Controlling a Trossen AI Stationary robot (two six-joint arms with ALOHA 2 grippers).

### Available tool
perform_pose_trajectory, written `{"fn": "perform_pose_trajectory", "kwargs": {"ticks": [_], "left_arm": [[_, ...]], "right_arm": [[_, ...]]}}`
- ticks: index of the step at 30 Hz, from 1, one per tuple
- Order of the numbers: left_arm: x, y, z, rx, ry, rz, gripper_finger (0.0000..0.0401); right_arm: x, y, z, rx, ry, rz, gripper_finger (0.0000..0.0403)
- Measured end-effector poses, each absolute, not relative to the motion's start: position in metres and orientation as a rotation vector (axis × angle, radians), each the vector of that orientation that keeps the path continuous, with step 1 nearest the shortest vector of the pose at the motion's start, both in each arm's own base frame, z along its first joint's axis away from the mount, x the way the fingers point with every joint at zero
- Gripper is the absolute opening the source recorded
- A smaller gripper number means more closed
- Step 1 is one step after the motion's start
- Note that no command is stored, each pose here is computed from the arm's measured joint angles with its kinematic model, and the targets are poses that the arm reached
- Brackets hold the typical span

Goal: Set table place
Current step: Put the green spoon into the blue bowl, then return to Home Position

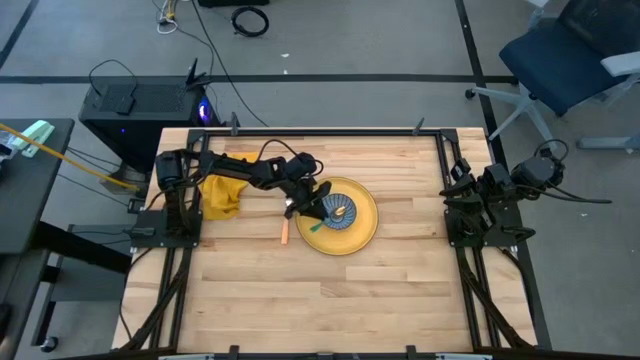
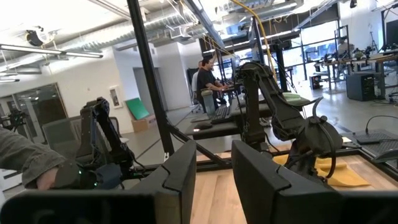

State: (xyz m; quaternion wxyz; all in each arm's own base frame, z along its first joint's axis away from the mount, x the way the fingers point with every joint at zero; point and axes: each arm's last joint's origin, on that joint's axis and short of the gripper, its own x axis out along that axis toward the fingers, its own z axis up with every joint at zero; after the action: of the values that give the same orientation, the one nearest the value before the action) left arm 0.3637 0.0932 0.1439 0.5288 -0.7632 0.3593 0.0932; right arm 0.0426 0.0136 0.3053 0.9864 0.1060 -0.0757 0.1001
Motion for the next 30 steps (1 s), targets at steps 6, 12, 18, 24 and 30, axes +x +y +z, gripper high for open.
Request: {"fn": "perform_pose_trajectory", "kwargs": {"ticks": [6,12,18,24,30], "left_arm": [[0.365,0.094,0.145,-1.817,0.84,0.207,0.0089],[0.365,0.096,0.146,-1.814,0.825,0.209,0.0085],[0.364,0.1,0.147,-1.793,0.811,0.203,0.0091],[0.36,0.11,0.189,-1.668,0.672,0.114,0.0085],[0.338,0.121,0.278,-1.483,0.399,0.0,0.0085]], "right_arm": [[0.043,0.014,0.305,0.213,-0.152,0.201,0.011],[0.043,0.014,0.305,0.213,-0.152,0.201,0.011],[0.043,0.014,0.305,0.213,-0.152,0.201,0.011],[0.043,0.014,0.305,0.213,-0.153,0.201,0.011],[0.043,0.014,0.305,0.213,-0.152,0.201,0.011]]}}
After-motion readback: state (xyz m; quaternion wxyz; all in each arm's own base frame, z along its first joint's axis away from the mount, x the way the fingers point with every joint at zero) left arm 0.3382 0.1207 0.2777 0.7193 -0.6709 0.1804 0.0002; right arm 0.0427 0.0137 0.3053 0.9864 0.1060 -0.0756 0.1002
